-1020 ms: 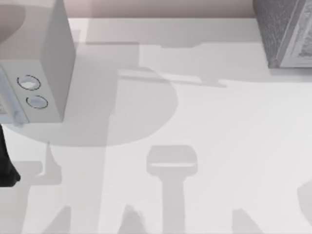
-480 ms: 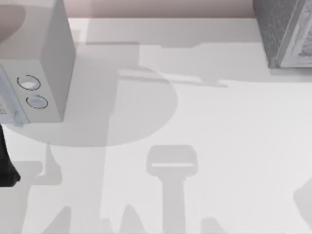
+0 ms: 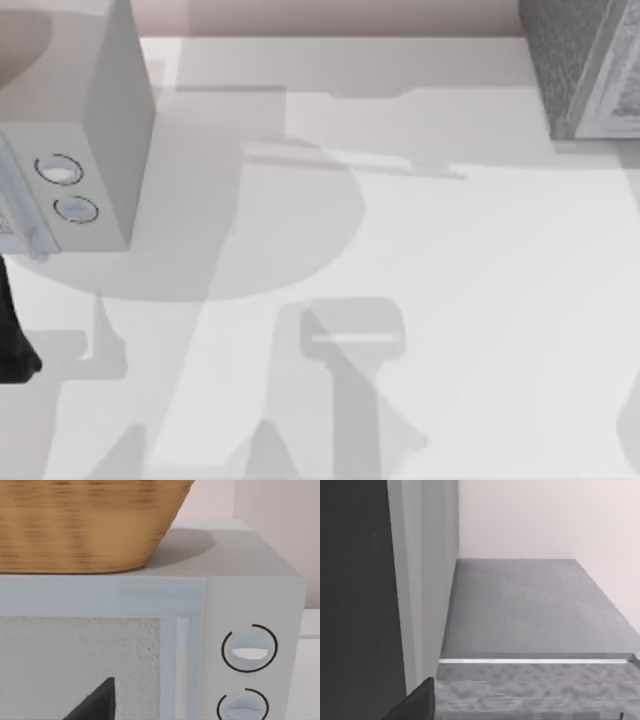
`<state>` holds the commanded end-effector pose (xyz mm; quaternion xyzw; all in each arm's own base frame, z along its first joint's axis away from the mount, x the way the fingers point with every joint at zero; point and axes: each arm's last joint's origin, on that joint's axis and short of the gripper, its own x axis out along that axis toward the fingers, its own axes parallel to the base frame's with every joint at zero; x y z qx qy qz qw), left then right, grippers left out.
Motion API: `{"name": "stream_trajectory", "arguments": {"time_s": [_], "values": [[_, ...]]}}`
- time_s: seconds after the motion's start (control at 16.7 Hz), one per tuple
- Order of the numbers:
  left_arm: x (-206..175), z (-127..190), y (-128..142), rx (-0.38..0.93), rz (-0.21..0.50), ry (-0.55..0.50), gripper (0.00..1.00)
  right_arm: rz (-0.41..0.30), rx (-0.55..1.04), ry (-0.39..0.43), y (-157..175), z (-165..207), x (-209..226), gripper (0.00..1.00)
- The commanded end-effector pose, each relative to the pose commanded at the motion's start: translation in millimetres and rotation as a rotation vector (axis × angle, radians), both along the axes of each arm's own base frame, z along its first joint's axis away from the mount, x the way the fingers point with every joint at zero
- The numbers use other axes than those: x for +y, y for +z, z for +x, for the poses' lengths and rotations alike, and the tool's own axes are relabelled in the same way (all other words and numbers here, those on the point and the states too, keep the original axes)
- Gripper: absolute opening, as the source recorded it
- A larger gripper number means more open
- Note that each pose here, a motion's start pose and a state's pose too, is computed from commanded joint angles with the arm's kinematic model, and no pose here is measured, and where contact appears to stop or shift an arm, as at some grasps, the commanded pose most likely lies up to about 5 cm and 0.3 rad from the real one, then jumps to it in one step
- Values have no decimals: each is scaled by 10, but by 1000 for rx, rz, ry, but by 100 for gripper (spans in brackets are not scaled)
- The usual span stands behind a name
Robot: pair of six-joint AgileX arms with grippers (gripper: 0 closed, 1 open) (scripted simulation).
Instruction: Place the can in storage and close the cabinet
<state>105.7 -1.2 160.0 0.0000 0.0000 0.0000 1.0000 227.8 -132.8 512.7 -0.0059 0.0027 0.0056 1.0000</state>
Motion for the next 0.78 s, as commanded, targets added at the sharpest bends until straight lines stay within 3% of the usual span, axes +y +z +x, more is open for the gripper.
{"name": "stream_trajectory", "arguments": {"time_s": [0.3, 0.54, 0.78], "values": [[0, 0, 0, 0, 0, 0, 100, -21, -47, 8, 105, 246, 1015, 100], [0, 0, 0, 0, 0, 0, 100, 6, -70, 1, 140, 112, 1780, 100], [0, 0, 0, 0, 0, 0, 100, 17, -23, -6, 23, 4, 2208, 100]]}}
